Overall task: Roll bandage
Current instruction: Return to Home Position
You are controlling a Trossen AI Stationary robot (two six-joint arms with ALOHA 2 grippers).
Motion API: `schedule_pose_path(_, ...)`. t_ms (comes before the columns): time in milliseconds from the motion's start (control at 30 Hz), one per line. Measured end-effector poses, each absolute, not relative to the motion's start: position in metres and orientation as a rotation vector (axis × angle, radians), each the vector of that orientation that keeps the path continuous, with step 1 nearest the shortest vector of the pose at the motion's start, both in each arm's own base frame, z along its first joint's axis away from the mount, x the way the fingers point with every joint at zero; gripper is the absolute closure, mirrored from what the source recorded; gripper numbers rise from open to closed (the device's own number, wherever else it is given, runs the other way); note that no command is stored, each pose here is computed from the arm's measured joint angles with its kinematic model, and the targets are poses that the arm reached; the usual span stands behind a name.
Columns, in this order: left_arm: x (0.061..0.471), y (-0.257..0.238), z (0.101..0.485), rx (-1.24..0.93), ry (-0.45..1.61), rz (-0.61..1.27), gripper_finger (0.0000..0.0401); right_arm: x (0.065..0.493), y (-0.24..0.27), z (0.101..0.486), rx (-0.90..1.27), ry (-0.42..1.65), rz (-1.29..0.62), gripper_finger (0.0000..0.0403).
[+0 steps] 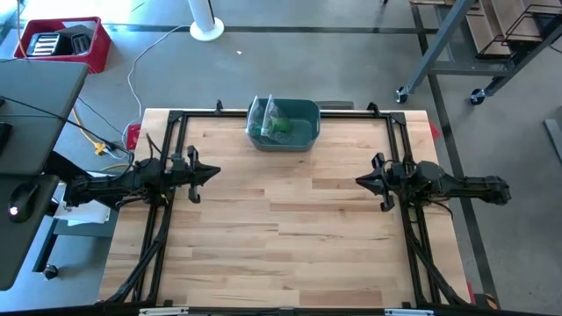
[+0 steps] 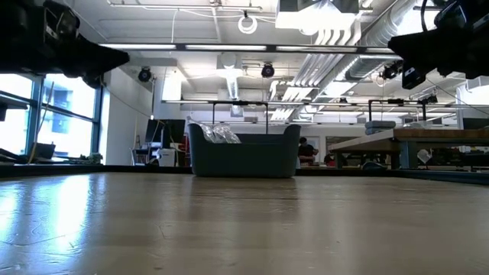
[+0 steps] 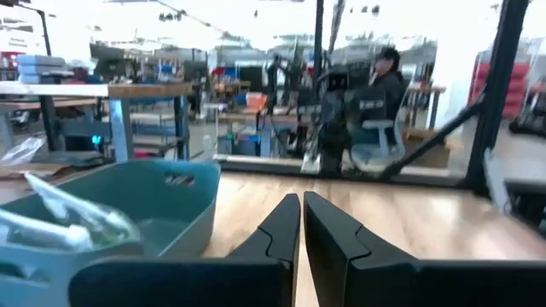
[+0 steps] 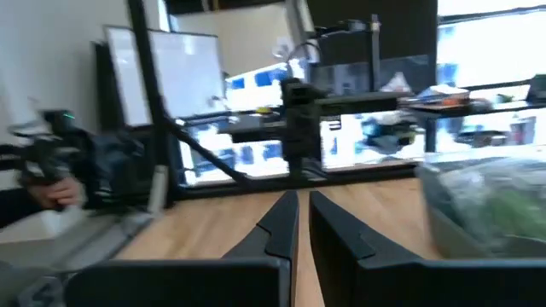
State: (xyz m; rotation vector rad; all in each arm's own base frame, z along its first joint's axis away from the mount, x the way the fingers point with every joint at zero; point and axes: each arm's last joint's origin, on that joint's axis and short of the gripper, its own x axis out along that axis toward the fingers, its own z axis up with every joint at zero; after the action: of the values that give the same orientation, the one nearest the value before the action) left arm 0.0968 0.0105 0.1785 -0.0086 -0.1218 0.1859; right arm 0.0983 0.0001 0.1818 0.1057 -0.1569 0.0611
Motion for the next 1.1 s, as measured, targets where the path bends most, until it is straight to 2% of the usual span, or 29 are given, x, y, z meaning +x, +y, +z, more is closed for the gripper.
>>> schedule_pose_path(333, 0.098, 0.011, 0.168, -0.048, -0.011, 0.188, 0.0387, 0.1, -0.002, 0.164, 0.076, 0.029, -0.014, 0.038)
schedule_pose_path(1100, 0.097, 0.002, 0.169, -0.051, -0.03, 0.102, 0.0387, 0.1, 0.0, 0.164, 0.078, 0.026, 0.008, 0.038)
